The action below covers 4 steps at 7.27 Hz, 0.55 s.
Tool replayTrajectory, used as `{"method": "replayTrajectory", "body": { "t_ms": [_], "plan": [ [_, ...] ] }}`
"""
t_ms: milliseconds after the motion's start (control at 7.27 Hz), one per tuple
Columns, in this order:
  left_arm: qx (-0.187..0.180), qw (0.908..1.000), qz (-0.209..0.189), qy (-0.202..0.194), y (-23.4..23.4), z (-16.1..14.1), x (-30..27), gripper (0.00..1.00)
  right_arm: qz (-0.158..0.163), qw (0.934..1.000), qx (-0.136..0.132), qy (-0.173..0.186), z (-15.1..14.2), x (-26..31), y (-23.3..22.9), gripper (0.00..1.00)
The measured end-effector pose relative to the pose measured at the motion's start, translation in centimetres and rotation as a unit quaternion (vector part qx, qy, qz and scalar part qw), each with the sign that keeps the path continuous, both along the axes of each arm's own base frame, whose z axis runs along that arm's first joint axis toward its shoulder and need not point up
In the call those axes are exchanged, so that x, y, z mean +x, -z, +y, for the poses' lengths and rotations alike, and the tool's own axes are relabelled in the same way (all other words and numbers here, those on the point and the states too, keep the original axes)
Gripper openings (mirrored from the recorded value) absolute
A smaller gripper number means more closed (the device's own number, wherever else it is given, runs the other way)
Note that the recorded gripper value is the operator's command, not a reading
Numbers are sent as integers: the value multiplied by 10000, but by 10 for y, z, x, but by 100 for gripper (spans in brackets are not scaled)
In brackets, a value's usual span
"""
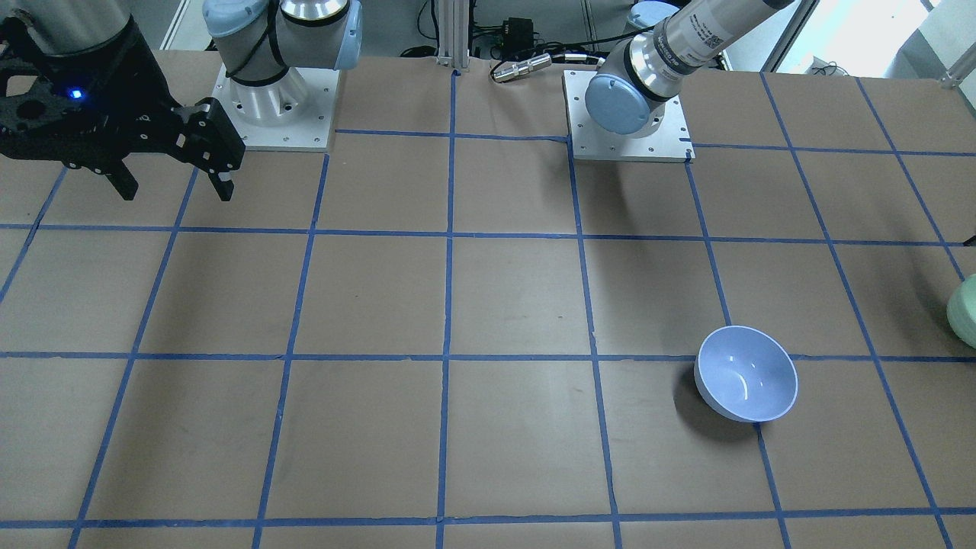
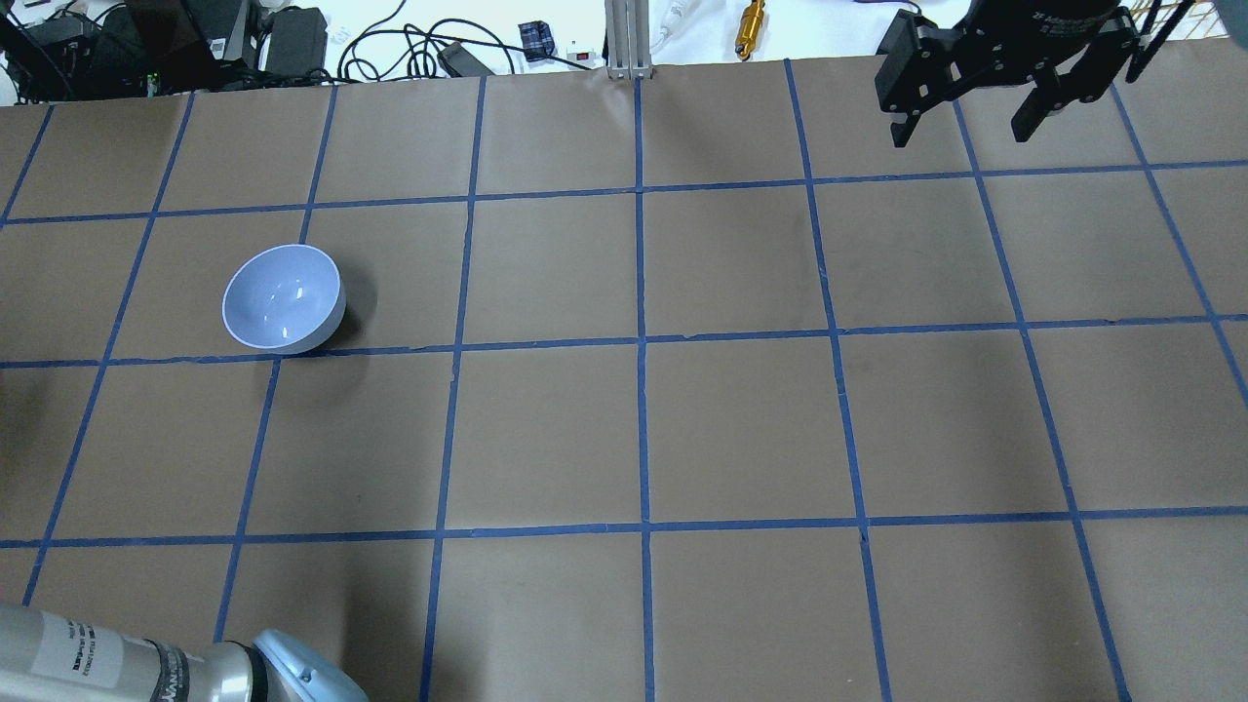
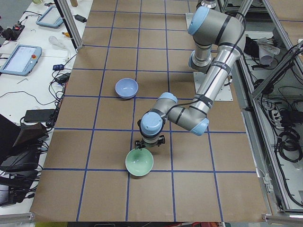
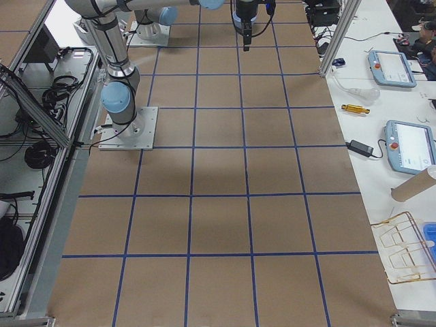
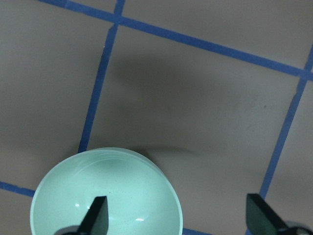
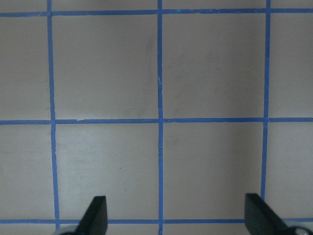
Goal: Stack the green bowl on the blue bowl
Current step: 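Grasp the rim of the pale green bowl with the left gripper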
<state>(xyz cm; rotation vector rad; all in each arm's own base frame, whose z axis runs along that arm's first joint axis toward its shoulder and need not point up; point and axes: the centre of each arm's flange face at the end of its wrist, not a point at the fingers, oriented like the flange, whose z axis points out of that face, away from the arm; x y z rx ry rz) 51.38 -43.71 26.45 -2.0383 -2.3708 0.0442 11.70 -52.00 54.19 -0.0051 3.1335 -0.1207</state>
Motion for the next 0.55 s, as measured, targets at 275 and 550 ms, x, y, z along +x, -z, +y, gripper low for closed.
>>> {"method": "replayTrajectory", "body": {
  "t_ms": [275,550],
  "plan": [
    [-3,9989,23,477,34,5,29,100,-4,10000,3,0,0,0,0,100],
    [-47,9977,-75,670,58,3,44,98,-4,10000,3,0,0,0,0,100]
  ]
}}
